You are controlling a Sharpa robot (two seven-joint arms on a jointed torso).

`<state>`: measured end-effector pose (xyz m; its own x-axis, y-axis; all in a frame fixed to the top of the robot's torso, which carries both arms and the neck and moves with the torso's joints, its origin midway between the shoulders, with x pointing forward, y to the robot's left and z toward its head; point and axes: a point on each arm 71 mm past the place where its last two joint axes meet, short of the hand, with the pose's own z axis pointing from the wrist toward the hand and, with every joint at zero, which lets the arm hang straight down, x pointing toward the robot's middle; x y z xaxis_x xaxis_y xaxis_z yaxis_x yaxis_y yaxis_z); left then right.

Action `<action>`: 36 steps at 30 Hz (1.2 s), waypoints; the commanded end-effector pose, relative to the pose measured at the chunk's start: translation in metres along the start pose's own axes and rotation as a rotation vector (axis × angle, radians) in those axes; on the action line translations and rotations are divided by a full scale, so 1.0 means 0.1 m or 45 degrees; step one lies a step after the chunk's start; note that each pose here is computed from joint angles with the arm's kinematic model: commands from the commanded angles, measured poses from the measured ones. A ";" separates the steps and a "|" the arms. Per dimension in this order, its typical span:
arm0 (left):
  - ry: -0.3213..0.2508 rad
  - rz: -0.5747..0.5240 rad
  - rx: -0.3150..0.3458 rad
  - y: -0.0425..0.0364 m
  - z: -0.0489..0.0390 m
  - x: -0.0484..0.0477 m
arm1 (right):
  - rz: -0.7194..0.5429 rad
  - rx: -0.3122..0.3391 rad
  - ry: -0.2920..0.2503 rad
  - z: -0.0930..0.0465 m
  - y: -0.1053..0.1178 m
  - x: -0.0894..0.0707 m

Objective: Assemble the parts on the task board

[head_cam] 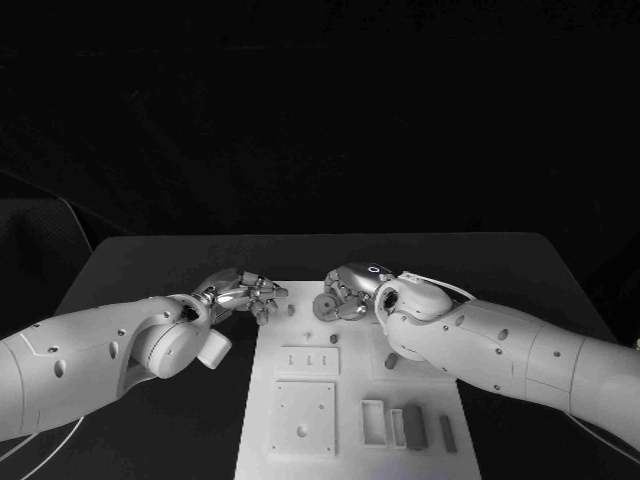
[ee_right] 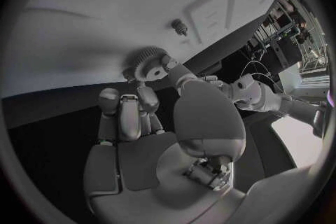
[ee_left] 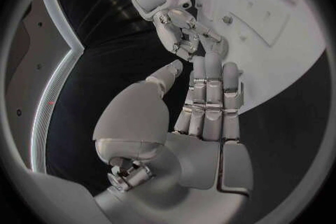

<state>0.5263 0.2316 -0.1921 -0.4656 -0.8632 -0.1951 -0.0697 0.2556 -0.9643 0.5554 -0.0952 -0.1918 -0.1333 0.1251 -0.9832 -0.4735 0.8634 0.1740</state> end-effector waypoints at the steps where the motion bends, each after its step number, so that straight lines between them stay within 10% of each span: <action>1: 0.018 -0.003 0.010 -0.017 0.004 0.017 | -0.012 -0.001 -0.003 0.00 0.00 0.00; 36: 0.020 -0.003 0.008 -0.015 0.008 0.014 | 0.008 0.007 -0.048 -0.02 0.00 -0.03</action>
<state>0.5267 0.2323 -0.1923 -0.4641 -0.8638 -0.1959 -0.0712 0.2569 -0.9638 0.5544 -0.0974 -0.1900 -0.1152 0.1430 -0.9830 -0.4667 0.8658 0.1807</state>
